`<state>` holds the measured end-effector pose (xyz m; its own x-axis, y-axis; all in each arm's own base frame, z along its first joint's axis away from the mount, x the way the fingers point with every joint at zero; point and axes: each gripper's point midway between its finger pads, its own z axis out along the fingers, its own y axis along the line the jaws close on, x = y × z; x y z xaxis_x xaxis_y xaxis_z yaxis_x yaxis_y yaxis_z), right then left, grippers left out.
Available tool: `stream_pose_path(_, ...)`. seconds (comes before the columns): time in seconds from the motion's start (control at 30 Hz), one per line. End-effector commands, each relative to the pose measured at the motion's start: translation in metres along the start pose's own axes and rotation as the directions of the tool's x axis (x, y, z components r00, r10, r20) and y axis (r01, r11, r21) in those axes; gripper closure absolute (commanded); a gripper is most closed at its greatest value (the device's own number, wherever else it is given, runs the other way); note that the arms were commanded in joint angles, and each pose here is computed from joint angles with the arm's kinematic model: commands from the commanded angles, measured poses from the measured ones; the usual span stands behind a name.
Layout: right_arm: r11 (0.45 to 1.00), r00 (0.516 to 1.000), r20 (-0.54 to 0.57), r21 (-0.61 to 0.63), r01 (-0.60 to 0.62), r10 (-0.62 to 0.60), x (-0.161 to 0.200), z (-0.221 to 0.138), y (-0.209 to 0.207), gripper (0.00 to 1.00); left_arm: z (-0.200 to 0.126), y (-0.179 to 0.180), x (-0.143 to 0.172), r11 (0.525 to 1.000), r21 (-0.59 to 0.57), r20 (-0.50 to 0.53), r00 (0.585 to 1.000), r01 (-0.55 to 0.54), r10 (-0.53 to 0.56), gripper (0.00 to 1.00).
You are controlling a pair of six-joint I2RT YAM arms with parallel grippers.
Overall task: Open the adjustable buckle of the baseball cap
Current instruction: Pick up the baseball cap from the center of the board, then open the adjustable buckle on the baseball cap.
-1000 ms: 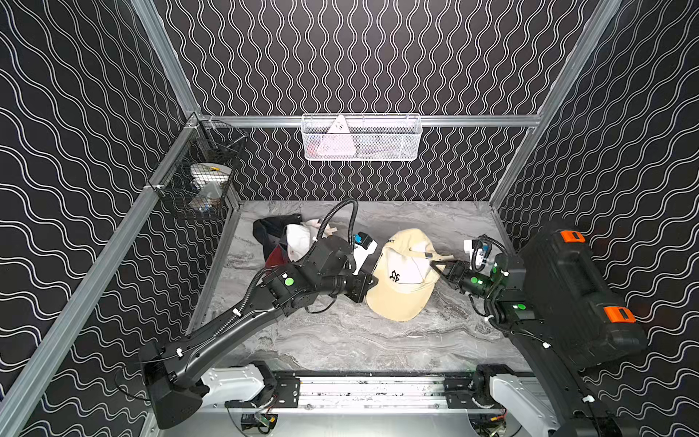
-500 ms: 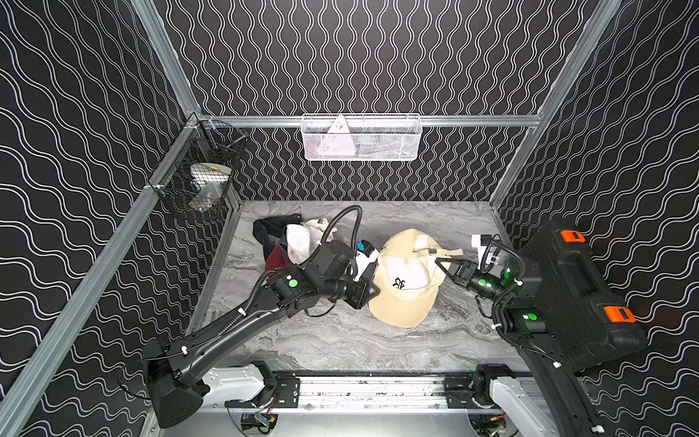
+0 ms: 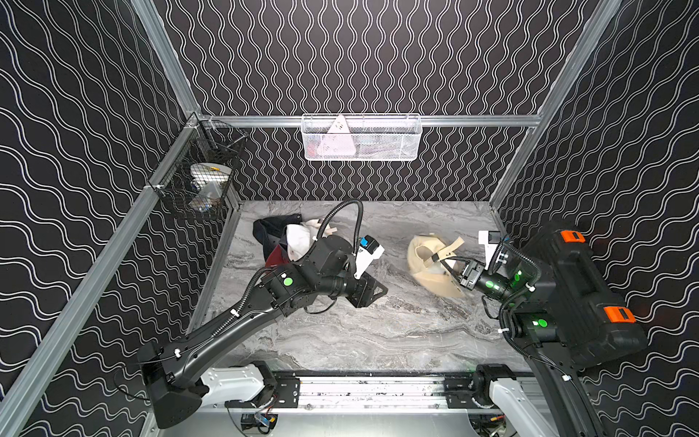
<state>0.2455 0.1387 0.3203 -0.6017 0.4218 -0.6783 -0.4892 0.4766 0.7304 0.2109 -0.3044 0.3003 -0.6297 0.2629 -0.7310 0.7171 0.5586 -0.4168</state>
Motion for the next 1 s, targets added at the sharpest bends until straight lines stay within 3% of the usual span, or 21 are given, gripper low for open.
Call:
stream_pose_path(0.0,0.998,0.999,-0.032,-0.046,0.033,-0.035,0.004,-0.001,0.013,1.0,-0.001,-0.012,-0.033,0.999,0.024,0.094,0.995,-0.026,0.024,0.49)
stream_pose_path(0.17,0.997,0.994,-0.095,-0.051,0.051,-0.056,0.017,0.003,0.018,1.0,-0.002,-0.02,-0.07,0.998,0.004,0.157,0.986,-0.064,0.063,0.45)
stream_pose_path(0.33,0.993,0.98,-0.161,-0.033,0.113,-0.117,0.034,0.014,0.024,1.0,0.01,-0.025,-0.09,0.997,0.011,0.153,0.985,-0.079,0.077,0.43)
stream_pose_path(0.97,0.981,0.947,-0.259,-0.082,0.174,-0.189,0.064,0.031,0.048,1.0,0.046,-0.035,-0.099,0.996,0.069,0.15,0.988,-0.057,0.046,0.37)
